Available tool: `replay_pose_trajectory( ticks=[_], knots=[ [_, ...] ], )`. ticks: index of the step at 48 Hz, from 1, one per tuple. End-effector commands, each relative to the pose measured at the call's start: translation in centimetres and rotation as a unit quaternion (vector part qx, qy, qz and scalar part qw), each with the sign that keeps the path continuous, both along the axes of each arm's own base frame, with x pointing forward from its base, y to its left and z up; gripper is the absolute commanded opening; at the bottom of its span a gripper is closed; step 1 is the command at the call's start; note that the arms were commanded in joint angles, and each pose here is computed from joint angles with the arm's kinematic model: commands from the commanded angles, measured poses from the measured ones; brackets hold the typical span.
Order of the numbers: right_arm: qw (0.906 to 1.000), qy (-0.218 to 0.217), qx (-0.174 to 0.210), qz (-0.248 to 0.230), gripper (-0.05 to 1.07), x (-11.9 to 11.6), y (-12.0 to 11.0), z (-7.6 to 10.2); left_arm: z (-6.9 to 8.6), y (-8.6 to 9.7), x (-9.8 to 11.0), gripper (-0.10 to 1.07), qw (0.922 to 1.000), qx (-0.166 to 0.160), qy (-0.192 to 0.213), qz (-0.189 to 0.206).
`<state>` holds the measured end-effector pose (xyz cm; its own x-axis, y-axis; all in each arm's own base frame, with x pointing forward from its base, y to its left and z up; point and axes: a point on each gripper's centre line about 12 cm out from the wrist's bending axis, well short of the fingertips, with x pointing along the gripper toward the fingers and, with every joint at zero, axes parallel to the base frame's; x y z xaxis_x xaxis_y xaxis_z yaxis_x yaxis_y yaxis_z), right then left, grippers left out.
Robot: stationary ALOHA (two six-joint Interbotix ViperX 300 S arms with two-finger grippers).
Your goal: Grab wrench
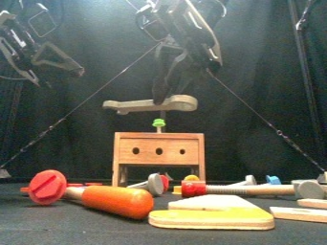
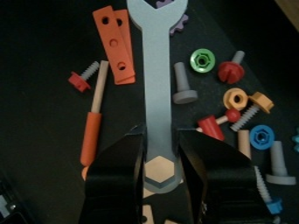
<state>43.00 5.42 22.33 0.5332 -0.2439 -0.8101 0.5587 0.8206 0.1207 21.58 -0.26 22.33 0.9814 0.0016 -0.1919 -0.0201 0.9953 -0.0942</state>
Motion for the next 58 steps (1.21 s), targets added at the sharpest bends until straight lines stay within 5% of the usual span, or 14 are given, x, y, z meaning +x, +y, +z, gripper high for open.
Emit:
replay_pose_trajectory(
  ticks=[1,14,26,36,58],
  knots=[
    [0.9992,-0.032,0.008,-0.022,0.51,-1.3,-2.0,3.0,0.5,0.1,0.2,0.29,1.0,-0.001,-0.008,0.003],
    [0.9956,-0.021,0.003,-0.091,0.51,-4.2,-7.3,4.3,0.5,0.2,0.2,0.29,1.0,-0.001,-0.008,0.004],
    [0.9981,-0.024,-0.005,-0.057,0.51,-4.3,-9.4,7.3,0.6,0.4,0.3,0.29,0.9999,-0.001,-0.009,0.009],
    [0.9993,0.01,-0.003,-0.036,0.51,-5.1,-12.4,8.0,0.9,0.8,0.3,0.29,0.9997,0.001,-0.014,0.019],
    [0.9989,-0.002,-0.01,-0.046,0.51,-8.3,-18.5,10.5,3.8,4.6,-0.6,0.29,0.9919,0.009,-0.068,0.107]
  ],
)
